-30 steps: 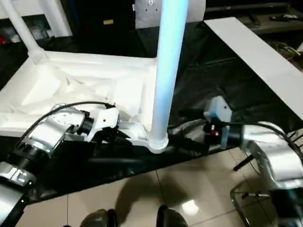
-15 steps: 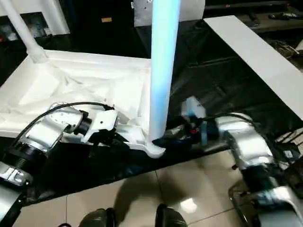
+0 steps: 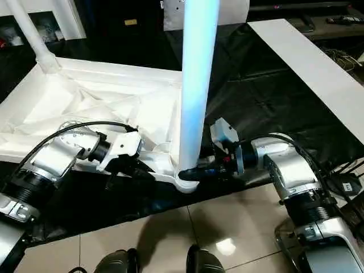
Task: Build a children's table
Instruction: Rotate leg to tighten
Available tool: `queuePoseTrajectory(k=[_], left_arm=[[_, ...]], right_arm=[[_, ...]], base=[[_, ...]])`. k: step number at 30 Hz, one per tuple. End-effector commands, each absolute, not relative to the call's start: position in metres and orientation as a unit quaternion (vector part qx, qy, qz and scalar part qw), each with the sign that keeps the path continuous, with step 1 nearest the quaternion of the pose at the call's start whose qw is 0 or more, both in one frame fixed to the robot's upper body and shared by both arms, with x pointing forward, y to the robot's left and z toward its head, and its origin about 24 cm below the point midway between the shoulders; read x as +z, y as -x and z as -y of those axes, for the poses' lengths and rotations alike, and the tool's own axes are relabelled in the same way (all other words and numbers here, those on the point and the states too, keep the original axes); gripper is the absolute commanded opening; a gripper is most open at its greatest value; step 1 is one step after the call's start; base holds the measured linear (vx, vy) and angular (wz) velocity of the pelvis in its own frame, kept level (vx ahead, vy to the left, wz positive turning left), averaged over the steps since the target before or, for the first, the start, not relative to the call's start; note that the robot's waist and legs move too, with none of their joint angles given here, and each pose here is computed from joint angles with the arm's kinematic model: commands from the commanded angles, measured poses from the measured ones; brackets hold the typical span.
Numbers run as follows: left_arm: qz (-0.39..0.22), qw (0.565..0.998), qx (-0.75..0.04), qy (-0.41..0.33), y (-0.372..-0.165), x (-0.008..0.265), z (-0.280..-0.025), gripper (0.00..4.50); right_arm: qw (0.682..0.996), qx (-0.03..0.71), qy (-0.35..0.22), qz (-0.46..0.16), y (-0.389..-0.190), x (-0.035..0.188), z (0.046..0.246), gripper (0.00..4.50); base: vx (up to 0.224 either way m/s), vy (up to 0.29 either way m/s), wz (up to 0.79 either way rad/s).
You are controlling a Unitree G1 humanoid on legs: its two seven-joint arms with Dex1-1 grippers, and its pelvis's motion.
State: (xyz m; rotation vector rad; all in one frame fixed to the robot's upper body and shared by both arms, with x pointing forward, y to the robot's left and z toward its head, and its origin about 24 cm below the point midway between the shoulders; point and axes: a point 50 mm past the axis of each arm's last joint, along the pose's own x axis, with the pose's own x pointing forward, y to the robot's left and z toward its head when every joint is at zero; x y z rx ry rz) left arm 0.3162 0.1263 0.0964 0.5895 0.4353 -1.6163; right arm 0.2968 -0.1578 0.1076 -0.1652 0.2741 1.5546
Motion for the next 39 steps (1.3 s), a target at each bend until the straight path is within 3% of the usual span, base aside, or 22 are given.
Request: queuePoseTrajectory(k=[1, 5, 6, 10, 19, 21, 23, 25, 30, 31, 35, 38, 39], left_arm=[[-0.189, 0.646, -0.708, -0.213, -0.313, 0.093, -0.128, 0.0], [-0.194, 0.697, -0.662, -0.196, -0.317, 0.092, -0.124, 0.0], [-0.19, 0.741, -0.621, -0.173, -0.321, 0.093, -0.116, 0.0], [-0.177, 0.801, -0.558, -0.125, -0.328, 0.093, -0.093, 0.0], [-0.142, 0.878, -0.451, -0.068, -0.344, 0.091, -0.041, 0.0], [-0.135, 0.886, -0.439, -0.064, -0.346, 0.094, -0.035, 0.0], [-0.121, 0.891, -0.432, -0.069, -0.347, 0.097, -0.031, 0.0], [-0.119, 0.89, -0.434, -0.072, -0.347, 0.098, -0.031, 0.0], [-0.153, 0.866, -0.463, -0.108, -0.342, 0.086, -0.047, 0.0], [-0.175, 0.855, -0.471, -0.131, -0.34, 0.08, -0.058, 0.0], [-0.187, 0.845, -0.476, -0.153, -0.34, 0.076, -0.069, 0.0], [-0.202, 0.812, -0.512, -0.194, -0.337, 0.074, -0.09, 0.0], [-0.205, 0.807, -0.517, -0.198, -0.336, 0.074, -0.093, 0.0]], right_arm=[[0.7, 0.701, 0.035, -0.133, -0.291, 0.102, 0.156, 2.06], [0.748, 0.651, 0.032, -0.127, -0.294, 0.097, 0.146, 2.06], [0.795, 0.591, 0.037, -0.131, -0.3, 0.092, 0.136, 2.06], [0.87, 0.479, -0.008, -0.118, -0.312, 0.089, 0.111, 2.03], [0.947, 0.287, -0.071, -0.125, -0.327, 0.074, 0.066, 2.02], [0.952, 0.271, -0.078, -0.117, -0.328, 0.075, 0.059, 2.57], [0.956, 0.268, -0.076, -0.097, -0.328, 0.079, 0.056, 2.73], [0.955, 0.273, -0.073, -0.085, -0.327, 0.081, 0.056, 2.94], [0.951, 0.3, -0.072, -0.033, -0.32, 0.094, 0.086, 3.37], [0.943, 0.326, -0.064, -0.021, -0.316, 0.099, 0.103, 3.5], [0.933, 0.358, -0.035, -0.015, -0.31, 0.103, 0.121, 3.84], [0.911, 0.412, 0.003, -0.016, -0.302, 0.114, 0.158, 4.06], [0.908, 0.418, 0.005, -0.017, -0.302, 0.116, 0.162, 4.17]], base=[[0.0, 0.0, 0.0], [0.0, 0.0, 0.0], [0.0, 0.0, 0.0], [0.0, 0.0, 0.0], [0.0, 0.0, 0.0], [0.0, 0.0, 0.0], [0.0, 0.0, 0.0], [0.0, 0.0, 0.0], [0.0, 0.0, 0.0], [0.0, 0.0, 0.0], [0.0, 0.0, 0.0], [0.0, 0.0, 0.0], [0.0, 0.0, 0.0]])
